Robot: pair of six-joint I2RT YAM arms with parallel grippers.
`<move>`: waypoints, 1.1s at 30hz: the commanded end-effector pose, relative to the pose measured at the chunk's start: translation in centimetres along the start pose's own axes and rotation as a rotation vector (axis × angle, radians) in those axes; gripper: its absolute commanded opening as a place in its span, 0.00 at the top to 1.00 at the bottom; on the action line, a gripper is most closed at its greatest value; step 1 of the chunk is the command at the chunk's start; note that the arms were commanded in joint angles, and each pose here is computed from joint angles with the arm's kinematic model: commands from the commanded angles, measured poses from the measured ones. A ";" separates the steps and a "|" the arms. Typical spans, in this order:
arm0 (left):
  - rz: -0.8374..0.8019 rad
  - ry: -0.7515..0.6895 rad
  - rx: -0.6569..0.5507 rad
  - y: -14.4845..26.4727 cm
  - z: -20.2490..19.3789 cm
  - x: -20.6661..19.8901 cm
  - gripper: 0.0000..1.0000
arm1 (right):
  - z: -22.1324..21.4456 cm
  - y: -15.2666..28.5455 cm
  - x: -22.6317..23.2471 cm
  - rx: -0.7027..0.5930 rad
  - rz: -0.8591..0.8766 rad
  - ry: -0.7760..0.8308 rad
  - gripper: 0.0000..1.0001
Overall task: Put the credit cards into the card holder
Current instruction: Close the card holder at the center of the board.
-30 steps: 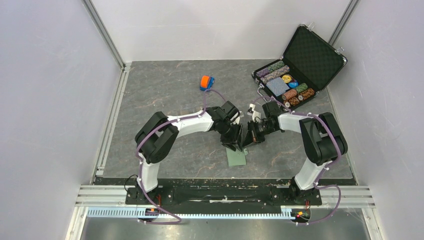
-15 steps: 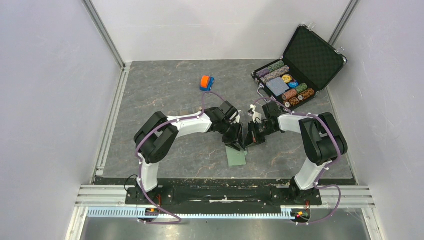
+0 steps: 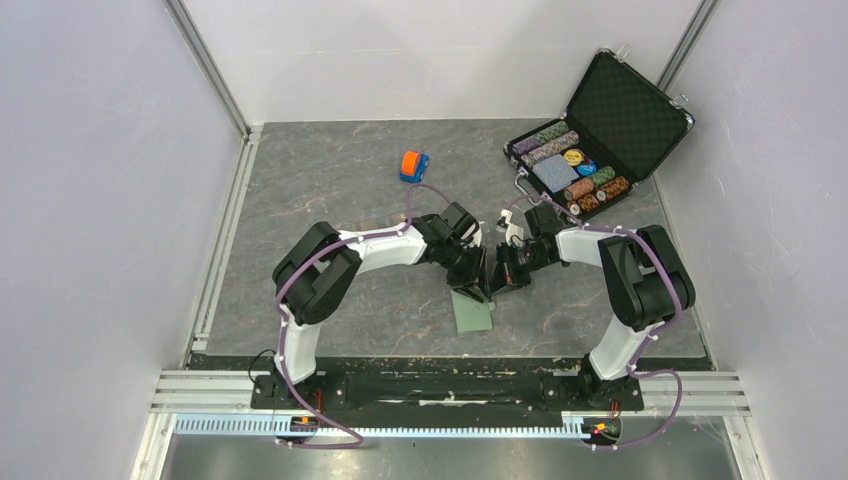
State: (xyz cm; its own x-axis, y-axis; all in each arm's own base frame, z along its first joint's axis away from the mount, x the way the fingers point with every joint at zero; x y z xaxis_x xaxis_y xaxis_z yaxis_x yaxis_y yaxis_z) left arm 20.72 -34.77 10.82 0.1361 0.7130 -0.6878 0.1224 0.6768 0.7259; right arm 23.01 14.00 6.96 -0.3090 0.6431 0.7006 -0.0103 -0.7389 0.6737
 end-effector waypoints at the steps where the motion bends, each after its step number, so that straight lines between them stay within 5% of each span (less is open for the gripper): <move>1: -0.061 -0.001 -0.006 0.1 0.8 -1.4 0.73 | 0.6 0.2 0.2 -0.028 -0.005 0.030 1.00; 6: -0.047 0.004 -0.016 0.2 0.9 -1.4 0.98 | 0.7 0.2 0.3 -0.031 -0.004 0.034 1.00; 33: 0.147 -0.020 -0.054 2.7 0.0 -0.4 0.98 | 1.0 0.8 0.9 -0.041 0.001 0.052 1.00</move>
State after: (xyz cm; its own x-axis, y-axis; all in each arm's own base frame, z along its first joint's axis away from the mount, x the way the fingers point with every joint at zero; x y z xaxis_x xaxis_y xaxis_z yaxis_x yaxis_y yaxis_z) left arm 20.47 -33.01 11.38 0.1054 0.8270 -0.5522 0.0793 0.5465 0.8337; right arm 23.01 14.00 7.06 -0.3108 0.6426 0.7003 -0.0121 -0.7394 0.6732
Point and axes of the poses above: each gripper's point midway between its finger pads, its own y axis back along the fingers, its own x axis along the line the jaws close on, z = x × y, the point moved 8 cm from there along y, back along the fingers, and after that the axes turned 6 degrees about y, right-handed, at the moved point
